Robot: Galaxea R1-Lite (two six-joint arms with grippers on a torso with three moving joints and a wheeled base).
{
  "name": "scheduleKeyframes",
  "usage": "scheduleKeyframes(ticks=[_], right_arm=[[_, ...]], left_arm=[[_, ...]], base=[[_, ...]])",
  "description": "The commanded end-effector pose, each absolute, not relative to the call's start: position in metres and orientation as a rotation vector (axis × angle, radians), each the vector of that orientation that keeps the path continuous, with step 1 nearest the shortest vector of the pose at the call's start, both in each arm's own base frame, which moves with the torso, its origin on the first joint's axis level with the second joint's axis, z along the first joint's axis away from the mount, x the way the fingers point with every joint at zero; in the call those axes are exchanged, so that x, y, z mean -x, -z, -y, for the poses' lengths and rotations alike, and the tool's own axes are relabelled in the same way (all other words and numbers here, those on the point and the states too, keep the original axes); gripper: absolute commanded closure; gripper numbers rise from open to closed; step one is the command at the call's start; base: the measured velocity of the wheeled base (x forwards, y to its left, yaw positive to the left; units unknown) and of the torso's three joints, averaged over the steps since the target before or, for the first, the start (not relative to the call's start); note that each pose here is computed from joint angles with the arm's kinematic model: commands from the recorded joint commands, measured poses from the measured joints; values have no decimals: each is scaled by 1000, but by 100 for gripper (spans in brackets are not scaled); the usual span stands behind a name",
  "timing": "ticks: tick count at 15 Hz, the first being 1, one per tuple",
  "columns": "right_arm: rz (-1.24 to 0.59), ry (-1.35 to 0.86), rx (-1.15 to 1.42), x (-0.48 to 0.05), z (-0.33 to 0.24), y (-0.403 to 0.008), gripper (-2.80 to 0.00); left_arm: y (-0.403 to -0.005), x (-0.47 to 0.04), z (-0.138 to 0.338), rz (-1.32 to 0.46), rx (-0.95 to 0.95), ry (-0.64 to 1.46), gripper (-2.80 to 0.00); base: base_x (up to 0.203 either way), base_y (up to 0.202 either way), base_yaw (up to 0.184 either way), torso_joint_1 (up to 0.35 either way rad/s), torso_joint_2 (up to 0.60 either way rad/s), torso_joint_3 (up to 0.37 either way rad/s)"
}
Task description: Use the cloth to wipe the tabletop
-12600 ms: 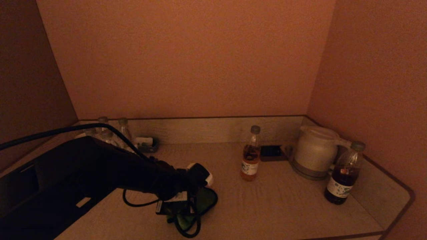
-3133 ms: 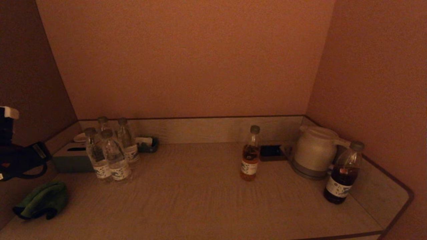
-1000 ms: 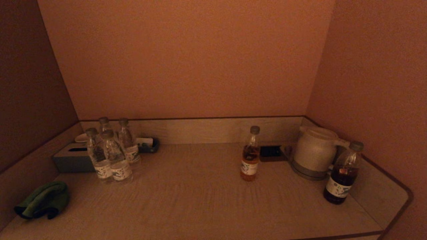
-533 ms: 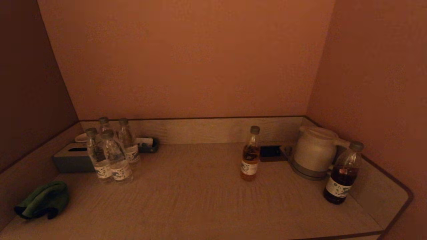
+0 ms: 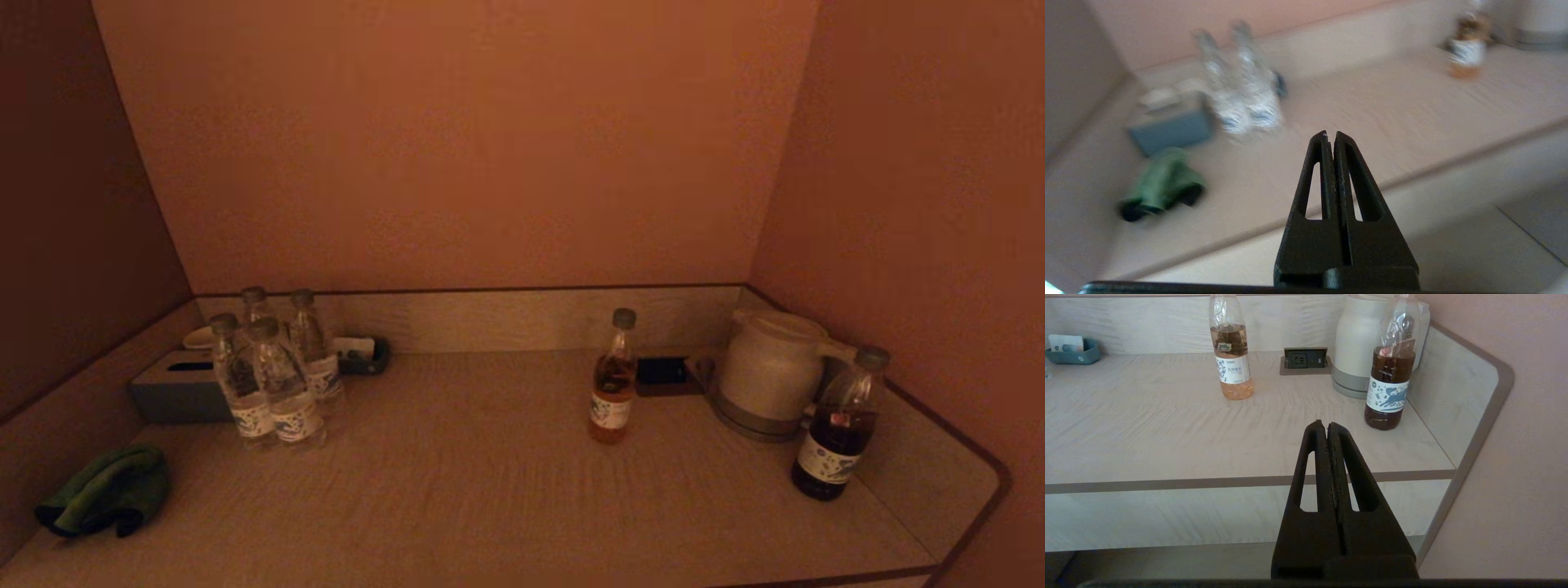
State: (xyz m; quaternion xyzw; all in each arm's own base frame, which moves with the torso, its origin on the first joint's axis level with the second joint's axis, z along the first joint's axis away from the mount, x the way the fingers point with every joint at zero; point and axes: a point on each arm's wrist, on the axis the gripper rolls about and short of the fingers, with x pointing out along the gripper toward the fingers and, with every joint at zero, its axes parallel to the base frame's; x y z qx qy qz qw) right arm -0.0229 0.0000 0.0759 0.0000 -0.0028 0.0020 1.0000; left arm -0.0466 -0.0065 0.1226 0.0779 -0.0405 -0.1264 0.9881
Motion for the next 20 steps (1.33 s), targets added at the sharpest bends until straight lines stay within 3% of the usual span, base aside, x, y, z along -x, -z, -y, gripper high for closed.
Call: scheduleKeyframes(ticks=[1, 14, 20], right_arm=[[5, -5, 0, 23, 0, -76, 0], [5, -5, 0, 23, 0, -76, 0], [5, -5, 0, 23, 0, -76, 0]], left_arm=[[-120, 44, 6, 106, -161, 248, 0], [-92, 24, 2, 160, -167, 52, 0], [-78, 23, 1, 17, -112, 27, 0]], base=[[0, 0, 0, 0, 0, 0], [0, 0, 0, 0, 0, 0], [0, 0, 0, 0, 0, 0]])
